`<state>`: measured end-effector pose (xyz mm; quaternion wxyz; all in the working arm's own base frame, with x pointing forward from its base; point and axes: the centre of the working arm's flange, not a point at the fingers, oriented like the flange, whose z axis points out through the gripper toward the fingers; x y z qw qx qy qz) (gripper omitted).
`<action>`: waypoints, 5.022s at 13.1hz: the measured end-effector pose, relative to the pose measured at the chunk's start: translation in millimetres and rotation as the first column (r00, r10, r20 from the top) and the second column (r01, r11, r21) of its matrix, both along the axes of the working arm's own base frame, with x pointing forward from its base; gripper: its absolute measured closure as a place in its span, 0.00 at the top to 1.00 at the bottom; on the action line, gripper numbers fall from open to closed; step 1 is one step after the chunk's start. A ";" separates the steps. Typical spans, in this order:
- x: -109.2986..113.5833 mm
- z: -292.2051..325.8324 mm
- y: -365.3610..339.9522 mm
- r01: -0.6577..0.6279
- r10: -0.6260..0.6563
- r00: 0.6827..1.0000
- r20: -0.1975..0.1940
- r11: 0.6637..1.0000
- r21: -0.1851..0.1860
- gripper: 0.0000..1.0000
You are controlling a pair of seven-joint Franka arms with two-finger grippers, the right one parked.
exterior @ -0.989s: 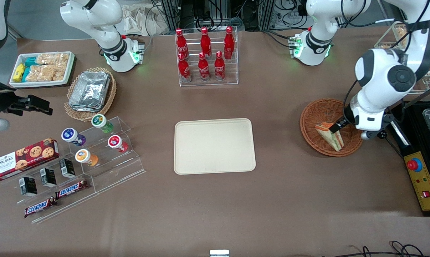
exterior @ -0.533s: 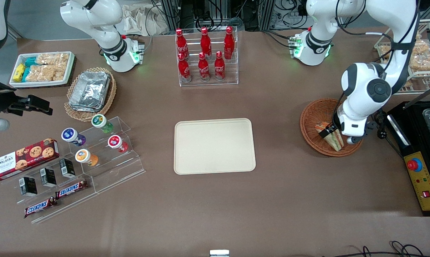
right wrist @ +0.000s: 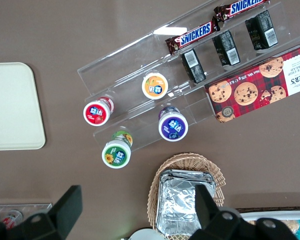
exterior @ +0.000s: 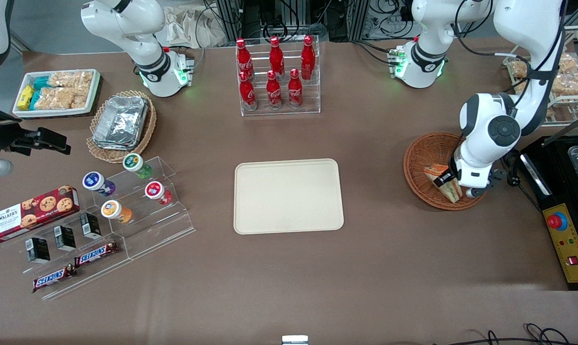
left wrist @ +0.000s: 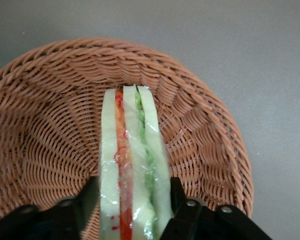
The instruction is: Place sandwich from basket to tray
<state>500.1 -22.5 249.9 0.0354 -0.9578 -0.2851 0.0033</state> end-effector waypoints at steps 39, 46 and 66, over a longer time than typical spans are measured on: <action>64.3 52.5 -362.0 0.599 -0.628 0.777 -0.038 0.757 -0.262 0.20; 61.9 4.2 -380.2 0.553 -0.569 0.822 -0.021 0.806 -0.210 0.20; 102.5 261.4 -160.2 0.435 -0.437 0.899 -0.029 0.899 -0.053 0.99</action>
